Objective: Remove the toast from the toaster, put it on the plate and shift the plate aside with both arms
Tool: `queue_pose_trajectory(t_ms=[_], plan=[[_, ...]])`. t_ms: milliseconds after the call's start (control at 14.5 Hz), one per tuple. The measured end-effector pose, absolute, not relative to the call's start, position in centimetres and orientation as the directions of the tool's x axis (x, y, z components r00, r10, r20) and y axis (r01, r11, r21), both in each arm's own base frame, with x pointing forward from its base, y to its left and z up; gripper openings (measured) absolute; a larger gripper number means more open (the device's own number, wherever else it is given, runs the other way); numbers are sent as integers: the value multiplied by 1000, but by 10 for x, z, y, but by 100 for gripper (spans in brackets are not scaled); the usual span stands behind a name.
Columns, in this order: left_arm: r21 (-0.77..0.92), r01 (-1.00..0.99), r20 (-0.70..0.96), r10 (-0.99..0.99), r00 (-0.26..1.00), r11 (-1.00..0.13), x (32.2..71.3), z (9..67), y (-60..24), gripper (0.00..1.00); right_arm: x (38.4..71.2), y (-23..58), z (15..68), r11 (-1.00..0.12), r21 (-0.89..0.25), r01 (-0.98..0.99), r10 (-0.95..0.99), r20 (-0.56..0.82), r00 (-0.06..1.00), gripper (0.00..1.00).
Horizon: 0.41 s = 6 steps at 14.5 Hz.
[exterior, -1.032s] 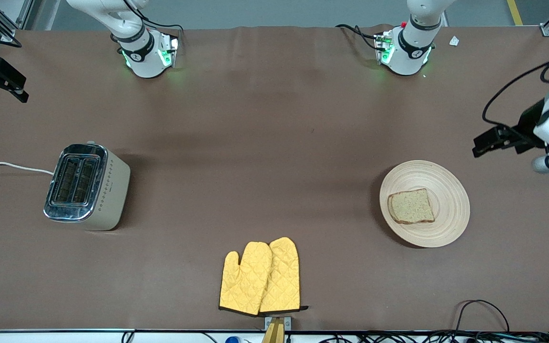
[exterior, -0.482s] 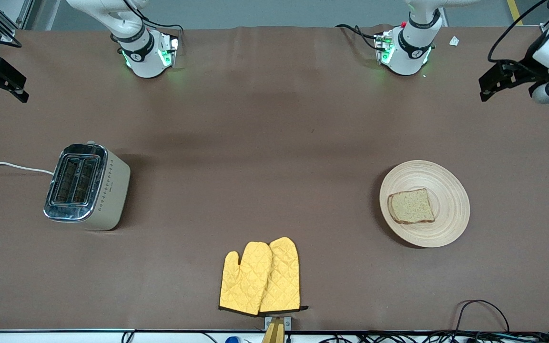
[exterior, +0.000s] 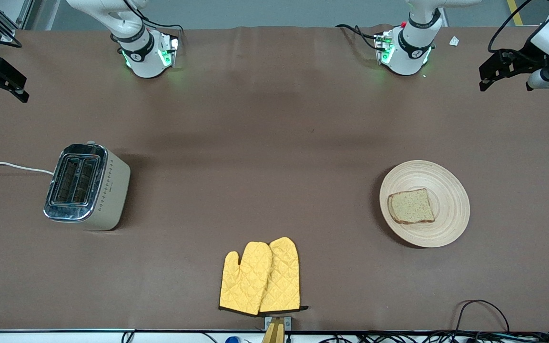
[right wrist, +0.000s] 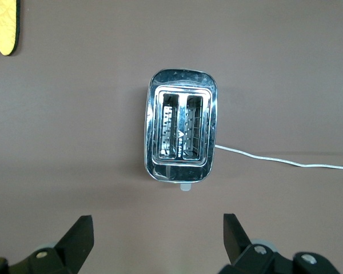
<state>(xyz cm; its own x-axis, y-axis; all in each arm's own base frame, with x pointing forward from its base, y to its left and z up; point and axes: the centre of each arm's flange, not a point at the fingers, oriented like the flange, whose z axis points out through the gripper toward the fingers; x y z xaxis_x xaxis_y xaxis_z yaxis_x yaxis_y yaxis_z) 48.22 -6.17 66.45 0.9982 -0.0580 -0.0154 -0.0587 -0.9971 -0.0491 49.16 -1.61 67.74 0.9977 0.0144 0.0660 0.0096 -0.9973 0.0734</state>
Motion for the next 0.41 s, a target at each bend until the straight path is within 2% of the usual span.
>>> queue_pose_trajectory(t_ms=[413], plan=[[-45, -61, -4, -61, 998, -997, 492, 670, -63, 100, 491, -17, 677, -997, 73, 8, 13, 64, 998, 100]])
